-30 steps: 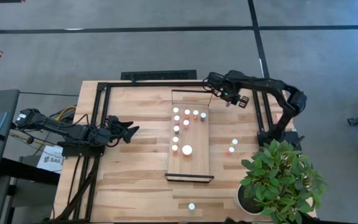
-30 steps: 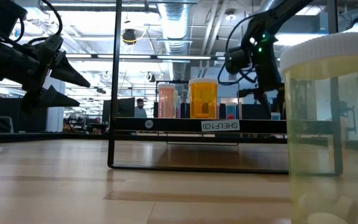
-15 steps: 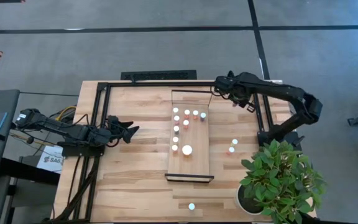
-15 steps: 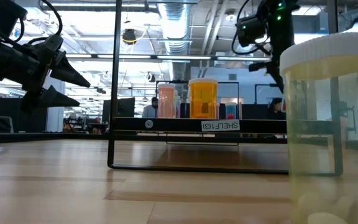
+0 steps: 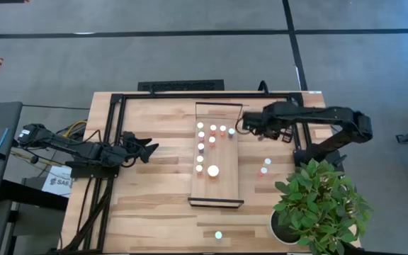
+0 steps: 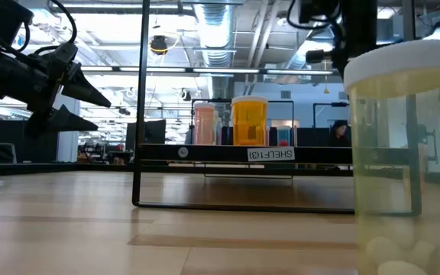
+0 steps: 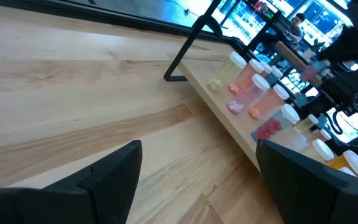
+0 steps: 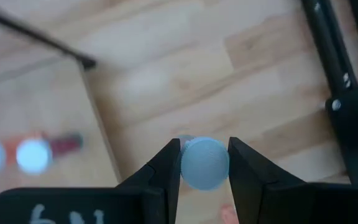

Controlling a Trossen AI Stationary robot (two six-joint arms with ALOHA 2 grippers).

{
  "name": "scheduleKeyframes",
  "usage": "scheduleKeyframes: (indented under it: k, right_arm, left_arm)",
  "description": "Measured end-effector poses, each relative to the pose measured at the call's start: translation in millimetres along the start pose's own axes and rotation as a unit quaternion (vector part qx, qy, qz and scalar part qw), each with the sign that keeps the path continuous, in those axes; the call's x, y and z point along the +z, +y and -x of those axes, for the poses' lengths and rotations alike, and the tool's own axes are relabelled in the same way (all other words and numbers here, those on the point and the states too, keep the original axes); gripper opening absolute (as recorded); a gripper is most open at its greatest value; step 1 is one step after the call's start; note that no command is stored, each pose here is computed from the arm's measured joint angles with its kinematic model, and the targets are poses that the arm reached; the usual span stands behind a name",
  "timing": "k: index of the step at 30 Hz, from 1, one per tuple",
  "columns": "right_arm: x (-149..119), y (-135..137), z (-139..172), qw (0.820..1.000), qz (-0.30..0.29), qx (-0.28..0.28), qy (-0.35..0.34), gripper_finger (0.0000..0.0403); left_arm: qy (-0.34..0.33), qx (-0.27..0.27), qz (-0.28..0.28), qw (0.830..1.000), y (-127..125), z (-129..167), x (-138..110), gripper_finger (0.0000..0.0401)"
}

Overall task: Pick and place medicine bottles onto shelf by color
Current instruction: Put the blue pill bottle on the shelf

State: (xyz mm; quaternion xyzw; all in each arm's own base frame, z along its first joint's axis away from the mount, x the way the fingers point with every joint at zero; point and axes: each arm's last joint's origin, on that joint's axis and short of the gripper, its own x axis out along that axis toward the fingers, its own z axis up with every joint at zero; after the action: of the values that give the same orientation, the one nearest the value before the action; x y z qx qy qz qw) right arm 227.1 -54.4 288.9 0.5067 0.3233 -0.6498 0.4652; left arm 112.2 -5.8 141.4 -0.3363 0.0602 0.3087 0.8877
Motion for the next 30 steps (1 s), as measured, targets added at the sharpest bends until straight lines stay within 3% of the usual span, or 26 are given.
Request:
scheduleKeyframes:
  k: [7, 14, 22, 30]
  right_arm:
    - [-37.5, 0.0, 4.2, 0.999, 0.041, 0.009, 0.021, 0.0120]
    - [-58.5, 8.2, 19.0, 0.996, 0.076, 0.028, 0.032, 0.0120]
    - [-82.0, 39.9, 14.2, 0.990, 0.140, -0.005, 0.020, 0.0120]
    - [-98.0, 76.6, 11.2, 0.981, 0.194, 0.003, 0.002, 0.0123]
  left_arm:
    - [0.000, 0.000, 0.000, 1.000, 0.0, 0.0, 0.0, 0.0303]
    - [0.001, 0.000, -0.001, 1.000, 0.0, 0.1, 0.1, 0.0303]
    - [0.001, 0.000, -0.001, 1.000, -0.1, 0.1, 0.0, 0.0303]
    - [0.002, 0.001, -0.002, 1.000, 0.1, 0.1, -0.1, 0.0303]
